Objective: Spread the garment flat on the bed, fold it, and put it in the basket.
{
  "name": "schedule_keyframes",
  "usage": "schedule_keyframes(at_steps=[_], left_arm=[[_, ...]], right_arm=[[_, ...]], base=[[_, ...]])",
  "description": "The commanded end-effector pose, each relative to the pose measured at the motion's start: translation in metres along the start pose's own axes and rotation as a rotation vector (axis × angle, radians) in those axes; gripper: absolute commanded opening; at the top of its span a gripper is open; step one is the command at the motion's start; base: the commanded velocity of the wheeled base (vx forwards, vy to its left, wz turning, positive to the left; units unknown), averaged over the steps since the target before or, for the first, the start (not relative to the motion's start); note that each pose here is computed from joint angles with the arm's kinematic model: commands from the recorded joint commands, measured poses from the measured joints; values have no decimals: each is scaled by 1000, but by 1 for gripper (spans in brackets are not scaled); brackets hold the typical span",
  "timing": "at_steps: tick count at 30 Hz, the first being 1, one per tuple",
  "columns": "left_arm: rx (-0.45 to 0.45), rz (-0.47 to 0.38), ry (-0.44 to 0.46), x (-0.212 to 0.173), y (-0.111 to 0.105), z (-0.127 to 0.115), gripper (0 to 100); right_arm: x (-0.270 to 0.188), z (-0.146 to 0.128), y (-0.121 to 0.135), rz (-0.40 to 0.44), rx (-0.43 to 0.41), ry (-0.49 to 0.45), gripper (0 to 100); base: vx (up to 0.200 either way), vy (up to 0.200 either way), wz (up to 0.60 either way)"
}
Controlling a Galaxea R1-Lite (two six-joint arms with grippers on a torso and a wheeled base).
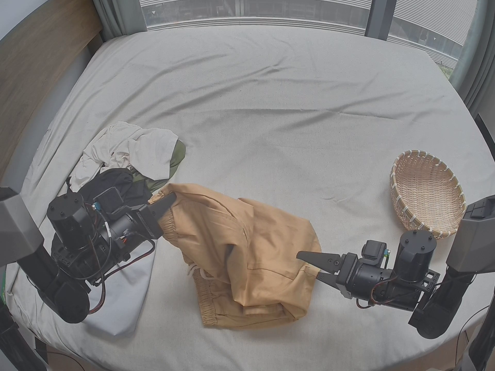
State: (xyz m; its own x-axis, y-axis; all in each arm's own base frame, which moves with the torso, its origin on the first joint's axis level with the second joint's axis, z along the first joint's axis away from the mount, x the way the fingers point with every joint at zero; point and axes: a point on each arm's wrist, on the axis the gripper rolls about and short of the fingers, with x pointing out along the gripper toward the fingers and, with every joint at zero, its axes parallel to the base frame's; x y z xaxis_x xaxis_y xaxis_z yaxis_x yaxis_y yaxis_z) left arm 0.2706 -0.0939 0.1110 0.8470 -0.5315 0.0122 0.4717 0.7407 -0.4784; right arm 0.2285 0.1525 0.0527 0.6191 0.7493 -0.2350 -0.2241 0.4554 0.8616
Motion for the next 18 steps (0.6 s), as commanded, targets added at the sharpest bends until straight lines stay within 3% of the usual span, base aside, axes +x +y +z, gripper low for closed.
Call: schedule_keyframes(at_steps=[1, 5, 6, 18], left_arm=[[-1, -4, -1, 0, -1, 0, 0], [-1, -3, 0, 0, -1, 0, 0], [-1, -4, -1, 0, -1, 0, 0], [0, 1, 1, 0, 0, 0, 0]], right_arm=[[5, -3, -6, -17, 3, 13, 100], [7, -3, -8, -23, 0, 15, 100], [8, -2, -9, -23, 0, 11, 0], [-6, 11, -7, -32, 9, -54, 0]], base=[[0, 0, 0], [0, 0, 0], [0, 0, 0], [0, 0, 0]])
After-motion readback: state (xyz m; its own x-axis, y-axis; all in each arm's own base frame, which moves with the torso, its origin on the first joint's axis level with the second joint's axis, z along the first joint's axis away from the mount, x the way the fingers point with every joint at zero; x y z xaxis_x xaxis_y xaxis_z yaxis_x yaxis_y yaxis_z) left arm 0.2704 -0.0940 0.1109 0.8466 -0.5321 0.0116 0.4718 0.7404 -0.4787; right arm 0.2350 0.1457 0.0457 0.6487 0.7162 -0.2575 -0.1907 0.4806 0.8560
